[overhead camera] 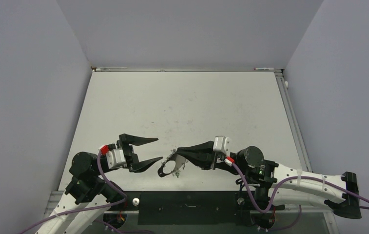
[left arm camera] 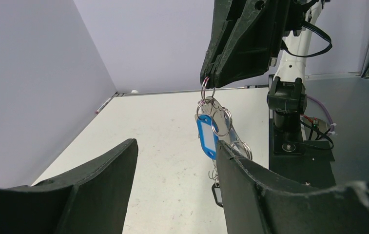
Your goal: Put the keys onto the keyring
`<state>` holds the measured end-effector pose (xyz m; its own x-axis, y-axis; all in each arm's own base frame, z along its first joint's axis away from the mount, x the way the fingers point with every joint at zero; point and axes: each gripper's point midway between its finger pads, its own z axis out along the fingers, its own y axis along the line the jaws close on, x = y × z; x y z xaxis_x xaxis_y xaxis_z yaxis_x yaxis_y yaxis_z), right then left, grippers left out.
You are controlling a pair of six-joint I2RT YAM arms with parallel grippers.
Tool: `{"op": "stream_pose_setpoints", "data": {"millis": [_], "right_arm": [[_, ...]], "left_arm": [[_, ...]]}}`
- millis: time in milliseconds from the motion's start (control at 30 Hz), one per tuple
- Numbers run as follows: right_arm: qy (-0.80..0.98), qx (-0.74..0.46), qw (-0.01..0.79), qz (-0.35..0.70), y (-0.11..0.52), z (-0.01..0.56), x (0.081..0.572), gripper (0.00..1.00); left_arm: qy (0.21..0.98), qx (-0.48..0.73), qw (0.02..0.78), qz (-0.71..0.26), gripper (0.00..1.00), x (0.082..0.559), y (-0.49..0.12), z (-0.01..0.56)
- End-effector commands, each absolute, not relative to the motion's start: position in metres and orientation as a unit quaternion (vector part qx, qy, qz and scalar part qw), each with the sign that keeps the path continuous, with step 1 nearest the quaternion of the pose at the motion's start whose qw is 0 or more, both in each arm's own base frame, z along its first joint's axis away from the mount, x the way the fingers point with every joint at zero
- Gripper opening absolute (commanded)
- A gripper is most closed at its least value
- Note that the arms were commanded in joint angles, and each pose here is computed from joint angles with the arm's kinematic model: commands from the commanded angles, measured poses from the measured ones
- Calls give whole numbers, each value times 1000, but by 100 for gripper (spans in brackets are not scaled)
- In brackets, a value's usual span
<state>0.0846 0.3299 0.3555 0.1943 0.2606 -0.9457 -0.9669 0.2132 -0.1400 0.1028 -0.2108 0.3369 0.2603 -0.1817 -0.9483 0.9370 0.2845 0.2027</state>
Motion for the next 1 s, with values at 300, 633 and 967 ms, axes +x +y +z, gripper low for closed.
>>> {"op": "stream_pose_setpoints", "data": {"millis": [300,633,967], "right_arm": [[380,-384,678,498,316,394,76,5],[384,-388,670,503,319,387,74,5],[383,-388,671,503,315,385,73,5]], "left_arm": [[394,456,669,-435,53,87,-214,347],[360,467,664,-460,47,69,-213,355],[368,430,698,-439,50,83,-205,364]]}}
